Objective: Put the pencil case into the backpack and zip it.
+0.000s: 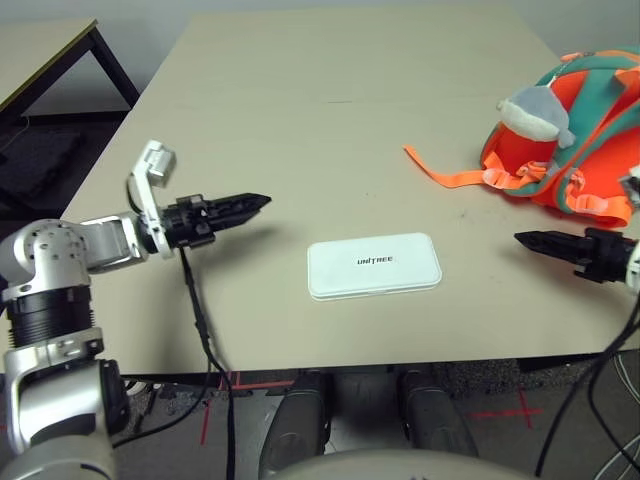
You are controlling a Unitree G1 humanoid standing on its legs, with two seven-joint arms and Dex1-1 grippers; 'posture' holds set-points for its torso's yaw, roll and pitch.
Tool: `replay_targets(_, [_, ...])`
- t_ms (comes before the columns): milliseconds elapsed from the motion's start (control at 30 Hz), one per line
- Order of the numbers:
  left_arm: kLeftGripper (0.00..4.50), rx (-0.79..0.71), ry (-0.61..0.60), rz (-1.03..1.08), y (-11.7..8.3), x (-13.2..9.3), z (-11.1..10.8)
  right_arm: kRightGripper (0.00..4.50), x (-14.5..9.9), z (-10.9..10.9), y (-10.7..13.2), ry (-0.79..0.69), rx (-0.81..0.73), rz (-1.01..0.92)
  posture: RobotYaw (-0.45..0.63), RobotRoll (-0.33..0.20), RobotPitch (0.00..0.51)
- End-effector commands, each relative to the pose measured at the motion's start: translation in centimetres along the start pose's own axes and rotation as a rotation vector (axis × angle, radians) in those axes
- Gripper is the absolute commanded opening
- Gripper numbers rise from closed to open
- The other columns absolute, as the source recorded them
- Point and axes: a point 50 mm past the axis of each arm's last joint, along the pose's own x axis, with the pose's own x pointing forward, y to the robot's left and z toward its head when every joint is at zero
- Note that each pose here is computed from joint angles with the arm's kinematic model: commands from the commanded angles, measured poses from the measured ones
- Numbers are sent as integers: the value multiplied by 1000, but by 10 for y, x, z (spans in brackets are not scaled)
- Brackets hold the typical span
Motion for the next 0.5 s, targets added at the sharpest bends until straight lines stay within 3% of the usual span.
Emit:
replay_targets(33, [4500, -82, 107, -9, 5, 8, -19, 1058, 12, -10, -6, 80, -8, -82, 65, 0, 96])
replay_targets(133, [4500, -116, 146, -21, 9, 14, -26, 78, 21, -13, -8, 108, -19, -116, 62, 0, 96])
replay_targets(500, [4500, -173, 200, 5, 21, 45, -34, 32, 50, -20, 7, 170, -81, -80, 49, 0, 106])
